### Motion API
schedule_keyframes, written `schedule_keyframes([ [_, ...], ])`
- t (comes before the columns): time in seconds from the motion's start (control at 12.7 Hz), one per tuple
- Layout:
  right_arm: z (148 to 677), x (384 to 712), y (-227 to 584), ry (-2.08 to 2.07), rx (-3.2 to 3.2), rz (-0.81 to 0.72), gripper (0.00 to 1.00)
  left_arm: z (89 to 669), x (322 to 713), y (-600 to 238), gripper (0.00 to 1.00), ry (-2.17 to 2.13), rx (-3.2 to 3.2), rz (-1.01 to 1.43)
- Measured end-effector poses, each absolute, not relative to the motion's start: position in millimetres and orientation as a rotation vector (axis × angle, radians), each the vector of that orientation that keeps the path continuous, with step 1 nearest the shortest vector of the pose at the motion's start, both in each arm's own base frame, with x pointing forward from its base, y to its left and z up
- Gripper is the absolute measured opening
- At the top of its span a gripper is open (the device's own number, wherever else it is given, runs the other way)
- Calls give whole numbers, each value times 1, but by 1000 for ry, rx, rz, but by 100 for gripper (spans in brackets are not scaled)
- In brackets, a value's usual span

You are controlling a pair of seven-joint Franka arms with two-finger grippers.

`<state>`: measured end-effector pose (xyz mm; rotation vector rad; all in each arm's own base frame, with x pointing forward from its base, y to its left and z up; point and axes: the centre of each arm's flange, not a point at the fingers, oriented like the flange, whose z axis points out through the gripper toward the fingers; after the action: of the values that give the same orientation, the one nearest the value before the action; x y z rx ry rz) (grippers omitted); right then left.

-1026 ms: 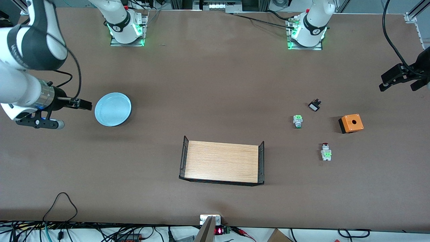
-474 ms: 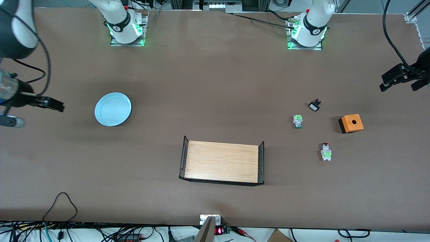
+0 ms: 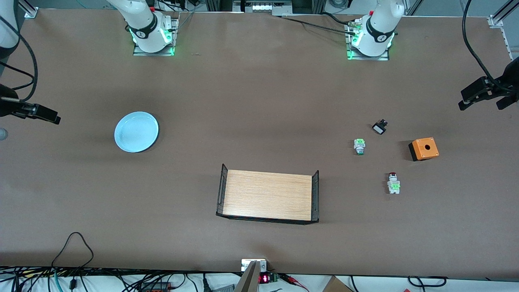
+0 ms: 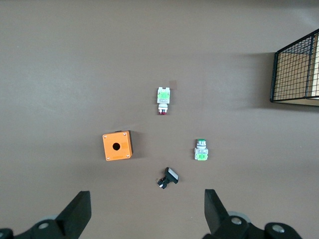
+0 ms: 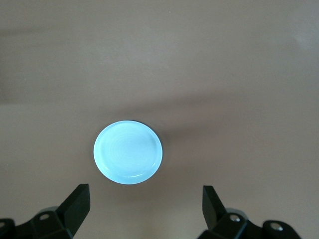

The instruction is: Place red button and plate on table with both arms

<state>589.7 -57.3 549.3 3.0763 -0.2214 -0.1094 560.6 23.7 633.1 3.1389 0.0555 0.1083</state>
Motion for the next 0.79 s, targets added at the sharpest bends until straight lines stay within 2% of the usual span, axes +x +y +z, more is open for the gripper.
schedule_keyframes([
  [0.79, 558, 578, -36, -129, 3087, -114, 100, 642, 561, 24, 100, 56, 3138, 136],
])
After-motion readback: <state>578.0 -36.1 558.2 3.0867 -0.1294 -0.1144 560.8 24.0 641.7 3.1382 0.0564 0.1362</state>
